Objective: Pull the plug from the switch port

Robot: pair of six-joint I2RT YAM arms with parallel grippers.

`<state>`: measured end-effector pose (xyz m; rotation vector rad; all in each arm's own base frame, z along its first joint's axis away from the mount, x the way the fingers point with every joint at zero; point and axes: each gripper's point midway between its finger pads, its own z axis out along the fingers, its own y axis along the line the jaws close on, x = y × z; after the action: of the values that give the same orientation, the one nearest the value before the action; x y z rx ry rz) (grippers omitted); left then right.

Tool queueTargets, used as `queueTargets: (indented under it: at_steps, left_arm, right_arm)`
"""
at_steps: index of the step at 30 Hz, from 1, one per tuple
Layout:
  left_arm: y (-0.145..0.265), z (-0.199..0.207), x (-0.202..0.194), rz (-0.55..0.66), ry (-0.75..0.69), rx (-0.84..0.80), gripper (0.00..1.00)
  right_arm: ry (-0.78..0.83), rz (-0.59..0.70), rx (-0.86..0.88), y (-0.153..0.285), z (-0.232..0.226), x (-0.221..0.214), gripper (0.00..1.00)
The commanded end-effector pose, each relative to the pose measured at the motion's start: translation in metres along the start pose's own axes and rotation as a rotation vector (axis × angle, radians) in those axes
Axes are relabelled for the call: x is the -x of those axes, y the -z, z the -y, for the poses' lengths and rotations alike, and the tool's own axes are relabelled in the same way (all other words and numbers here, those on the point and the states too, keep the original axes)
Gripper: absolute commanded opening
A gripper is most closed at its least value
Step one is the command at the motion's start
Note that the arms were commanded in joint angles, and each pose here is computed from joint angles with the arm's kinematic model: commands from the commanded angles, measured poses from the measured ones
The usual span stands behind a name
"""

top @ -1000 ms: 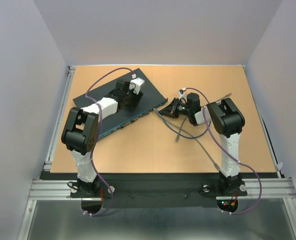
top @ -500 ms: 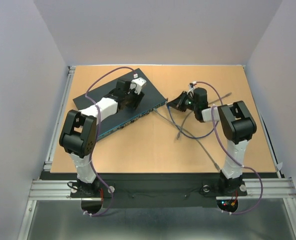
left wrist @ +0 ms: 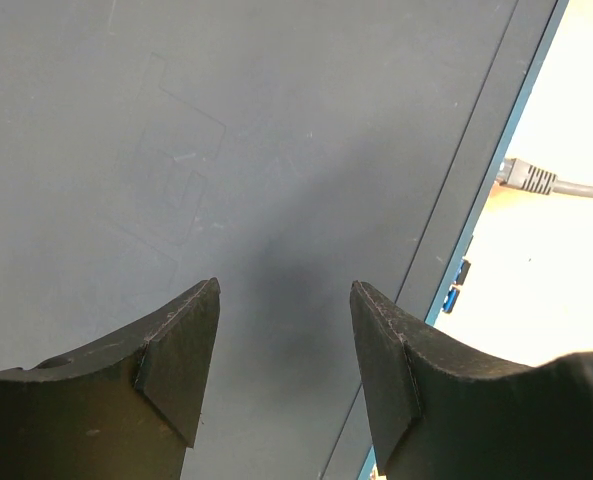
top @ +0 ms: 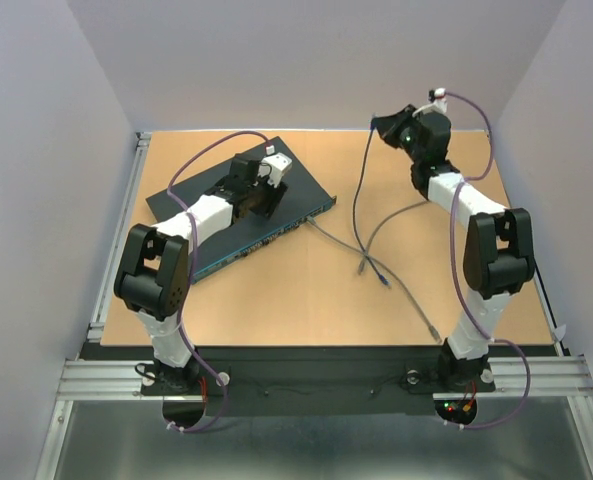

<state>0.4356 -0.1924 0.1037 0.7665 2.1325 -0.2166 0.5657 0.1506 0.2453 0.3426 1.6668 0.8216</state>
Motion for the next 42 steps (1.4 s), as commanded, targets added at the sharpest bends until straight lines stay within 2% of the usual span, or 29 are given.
queueTargets:
  at_steps: [1, 5, 11, 19, 26, 28, 29, 30, 31, 32, 33, 34, 36, 39, 40, 41, 42]
  left_arm:
    - [0.022, -0.005, 0.036, 0.083, -0.030, 0.019, 0.66]
    - [0.025, -0.006, 0.036, 0.085, -0.032, 0.025, 0.66]
    - [0.027, -0.006, 0.036, 0.085, -0.038, 0.025, 0.66]
    - [0.027, -0.004, 0.035, 0.086, -0.032, 0.015, 0.66]
    - [0.026, -0.005, 0.030, 0.073, -0.039, 0.022, 0.66]
    - [0.026, -0.003, 0.030, 0.073, -0.038, 0.016, 0.66]
    - [0.026, -0.002, 0.029, 0.073, -0.036, 0.011, 0.66]
    - [0.026, -0.001, 0.028, 0.072, -0.039, 0.009, 0.66]
    - [0.025, -0.002, 0.027, 0.069, -0.039, 0.008, 0.66]
    - [0.025, -0.002, 0.026, 0.065, -0.040, 0.010, 0.66]
    - [0.025, -0.002, 0.025, 0.065, -0.040, 0.010, 0.66]
    - [0.024, -0.002, 0.024, 0.061, -0.042, 0.011, 0.66]
    - [0.023, -0.002, 0.022, 0.058, -0.041, 0.013, 0.66]
    - [0.019, -0.003, 0.020, 0.051, -0.040, 0.016, 0.66]
    - [0.018, -0.003, 0.020, 0.050, -0.037, 0.016, 0.66]
    - [0.017, -0.004, 0.021, 0.049, -0.032, 0.017, 0.66]
    - [0.016, -0.004, 0.021, 0.049, -0.029, 0.017, 0.66]
  right_arm:
    - [0.132, 0.232, -0.029, 0.005, -0.036, 0.098, 0.00]
    - [0.195, 0.388, -0.062, 0.017, -0.058, 0.165, 0.00]
    - [0.226, 0.476, -0.091, 0.037, -0.062, 0.211, 0.00]
    - [0.156, 0.402, -0.194, 0.020, 0.003, 0.183, 0.01]
    - [0.115, 0.253, -0.368, 0.006, 0.104, 0.107, 0.00]
    - [0.117, 0.207, -0.384, 0.003, 0.120, 0.089, 0.14]
    - [0.123, 0.163, -0.372, -0.002, 0.127, 0.075, 0.27]
    - [0.148, 0.142, -0.368, -0.005, 0.129, 0.071, 0.44]
    - [0.156, 0.119, -0.357, -0.007, 0.129, 0.067, 0.69]
    - [0.156, 0.067, -0.323, -0.009, 0.125, 0.056, 0.78]
    - [0.158, 0.052, -0.297, -0.009, 0.119, 0.055, 0.96]
    - [0.166, 0.021, -0.271, -0.007, 0.116, 0.048, 1.00]
    - [0.179, -0.022, -0.180, 0.001, 0.091, 0.044, 1.00]
    - [0.262, -0.162, -0.016, 0.016, 0.049, -0.002, 1.00]
    - [0.266, -0.205, 0.023, 0.022, 0.040, -0.018, 1.00]
    - [0.245, -0.302, 0.079, 0.034, 0.032, -0.057, 1.00]
    - [0.227, -0.337, 0.108, 0.042, 0.024, -0.070, 1.00]
